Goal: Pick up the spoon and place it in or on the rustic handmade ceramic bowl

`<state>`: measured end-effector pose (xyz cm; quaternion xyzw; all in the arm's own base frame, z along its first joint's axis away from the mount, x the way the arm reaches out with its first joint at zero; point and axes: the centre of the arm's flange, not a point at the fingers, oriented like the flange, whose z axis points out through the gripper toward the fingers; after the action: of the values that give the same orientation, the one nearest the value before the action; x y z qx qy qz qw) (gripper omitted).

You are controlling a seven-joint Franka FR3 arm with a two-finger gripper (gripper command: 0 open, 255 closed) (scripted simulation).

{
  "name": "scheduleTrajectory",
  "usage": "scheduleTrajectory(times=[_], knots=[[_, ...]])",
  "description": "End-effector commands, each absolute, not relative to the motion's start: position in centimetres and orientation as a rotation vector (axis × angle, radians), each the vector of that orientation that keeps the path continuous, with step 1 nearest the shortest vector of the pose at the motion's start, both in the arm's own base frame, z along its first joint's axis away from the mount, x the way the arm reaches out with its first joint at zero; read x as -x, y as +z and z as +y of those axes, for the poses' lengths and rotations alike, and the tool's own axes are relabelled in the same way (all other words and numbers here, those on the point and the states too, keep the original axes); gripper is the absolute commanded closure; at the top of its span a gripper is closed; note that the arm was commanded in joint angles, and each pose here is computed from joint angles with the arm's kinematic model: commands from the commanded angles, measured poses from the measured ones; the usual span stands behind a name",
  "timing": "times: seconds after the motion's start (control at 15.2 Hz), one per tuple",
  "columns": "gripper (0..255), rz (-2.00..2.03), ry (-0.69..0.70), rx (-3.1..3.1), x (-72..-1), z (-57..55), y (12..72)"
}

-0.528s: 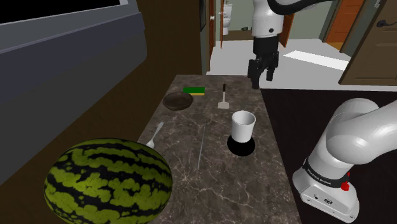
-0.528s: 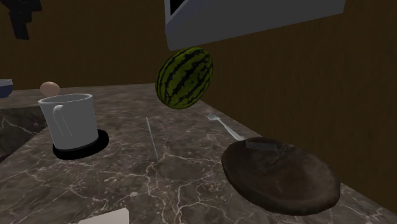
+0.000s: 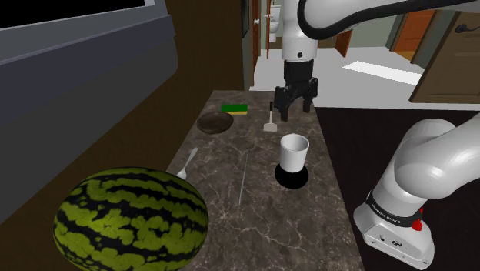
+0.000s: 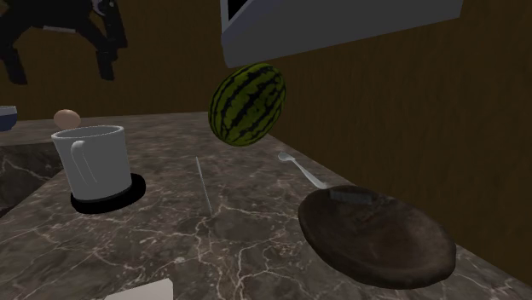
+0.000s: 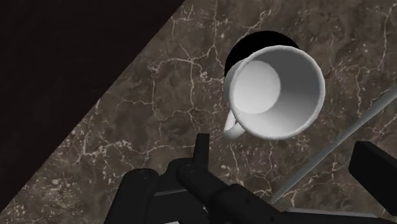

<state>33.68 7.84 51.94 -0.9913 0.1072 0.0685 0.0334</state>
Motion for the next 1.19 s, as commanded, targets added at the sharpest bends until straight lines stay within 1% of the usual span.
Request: scheduleTrajectory(times=[0.0,0.53,1.12], knots=[[0,0.404,0.203,3.031,-34.7,9.9,50.7],[0,0.671,0.172,2.949,-40.0,17.0,46.6],[0,0.959,0.137,2.83,-47.5,23.7,42.2]])
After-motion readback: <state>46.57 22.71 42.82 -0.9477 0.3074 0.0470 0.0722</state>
